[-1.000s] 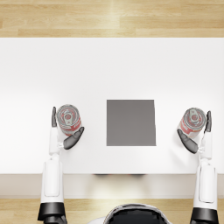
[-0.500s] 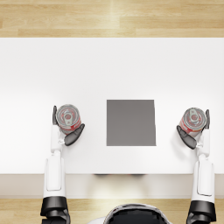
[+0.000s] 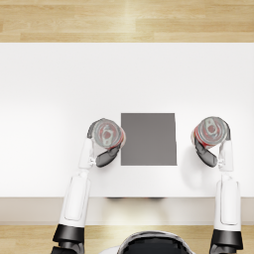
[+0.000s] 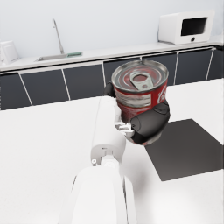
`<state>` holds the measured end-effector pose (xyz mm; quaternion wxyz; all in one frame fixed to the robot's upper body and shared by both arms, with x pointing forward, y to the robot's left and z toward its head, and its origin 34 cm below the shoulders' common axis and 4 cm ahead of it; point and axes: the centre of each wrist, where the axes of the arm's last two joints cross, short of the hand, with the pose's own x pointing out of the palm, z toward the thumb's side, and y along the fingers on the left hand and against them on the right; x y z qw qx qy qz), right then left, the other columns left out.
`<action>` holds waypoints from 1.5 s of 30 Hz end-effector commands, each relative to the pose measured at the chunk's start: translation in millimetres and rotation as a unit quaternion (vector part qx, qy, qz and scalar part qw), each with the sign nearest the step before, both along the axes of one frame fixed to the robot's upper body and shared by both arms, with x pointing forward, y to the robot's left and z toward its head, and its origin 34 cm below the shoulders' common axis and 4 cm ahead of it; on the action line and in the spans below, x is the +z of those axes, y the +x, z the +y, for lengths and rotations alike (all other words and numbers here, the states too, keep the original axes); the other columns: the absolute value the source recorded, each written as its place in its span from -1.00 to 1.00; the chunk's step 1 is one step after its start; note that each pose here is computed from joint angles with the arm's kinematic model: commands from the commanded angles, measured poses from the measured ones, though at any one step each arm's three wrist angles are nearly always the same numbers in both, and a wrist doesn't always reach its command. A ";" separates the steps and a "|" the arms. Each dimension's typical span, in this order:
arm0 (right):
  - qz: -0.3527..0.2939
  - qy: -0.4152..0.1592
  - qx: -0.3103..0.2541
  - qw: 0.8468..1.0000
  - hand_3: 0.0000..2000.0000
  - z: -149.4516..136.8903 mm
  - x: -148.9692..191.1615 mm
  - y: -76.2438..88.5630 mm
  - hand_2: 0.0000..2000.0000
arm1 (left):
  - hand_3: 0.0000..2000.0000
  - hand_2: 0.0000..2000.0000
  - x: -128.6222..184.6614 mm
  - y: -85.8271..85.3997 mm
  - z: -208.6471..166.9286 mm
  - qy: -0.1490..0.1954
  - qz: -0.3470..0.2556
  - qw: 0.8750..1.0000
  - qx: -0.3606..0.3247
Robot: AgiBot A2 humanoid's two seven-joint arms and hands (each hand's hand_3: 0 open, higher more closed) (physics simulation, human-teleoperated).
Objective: Pick up the red can on the left and place it in the middle, then pick up the red can on the right and place it on top of the can in the middle
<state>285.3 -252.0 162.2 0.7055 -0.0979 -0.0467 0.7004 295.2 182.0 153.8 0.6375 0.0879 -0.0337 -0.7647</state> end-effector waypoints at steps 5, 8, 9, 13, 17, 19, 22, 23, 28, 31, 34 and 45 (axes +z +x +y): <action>-0.058 -0.007 0.039 0.998 0.52 21.8 30.2 -1.9 1.00 | 0.52 1.00 7.8 6.1 -65.4 0.013 -0.006 0.994 -0.105; -0.070 -0.006 0.048 0.996 0.52 27.9 37.3 -1.8 1.00 | 0.52 1.00 -5.3 12.2 -81.1 0.018 0.006 0.992 -0.125; -0.076 -0.006 0.051 0.996 0.52 29.9 40.3 -2.8 1.00 | 0.52 1.00 -12.3 14.9 -85.0 0.018 0.006 0.991 -0.129; -0.092 -0.006 0.065 0.994 0.52 38.0 47.4 -6.7 1.00 | 0.52 1.00 -36.4 20.8 -93.5 0.016 0.003 0.990 -0.140; -0.104 -0.004 0.068 0.992 0.52 40.1 52.5 -10.5 1.00 | 0.52 1.00 -52.3 22.2 -96.3 0.018 0.020 0.990 -0.141; -0.111 -0.004 0.070 0.991 0.52 42.1 55.6 -13.4 1.00 | 0.52 1.00 -57.2 23.0 -97.2 0.019 0.028 0.990 -0.139; -0.123 -0.003 0.078 0.989 0.52 46.2 60.7 -16.3 1.00 | 0.52 1.00 -61.2 24.8 -98.2 0.017 0.036 0.990 -0.136; -0.133 -0.003 0.084 0.987 0.52 50.2 65.8 -17.2 1.00 | 0.52 1.00 -63.1 24.8 -98.2 0.017 0.040 0.990 -0.135; -0.163 0.003 0.122 0.979 0.52 74.6 85.1 -10.3 1.00 | -1.00 -1.00 -63.1 17.8 -98.4 0.012 0.036 0.991 -0.126; -0.175 0.008 0.142 0.974 0.52 88.8 95.2 -3.4 1.00 | -1.00 -1.00 -52.1 2.4 -95.6 0.009 0.030 0.991 -0.128; -0.173 0.008 0.160 0.972 0.52 98.9 97.2 -2.7 1.00 | -1.00 -1.00 -33.1 -18.7 -83.1 0.006 0.028 0.992 -0.122; 0.012 -0.009 0.174 0.985 0.52 127.0 95.0 16.3 1.00 | -1.00 -1.00 -3.8 -51.0 -20.0 -0.015 -0.009 0.999 -0.034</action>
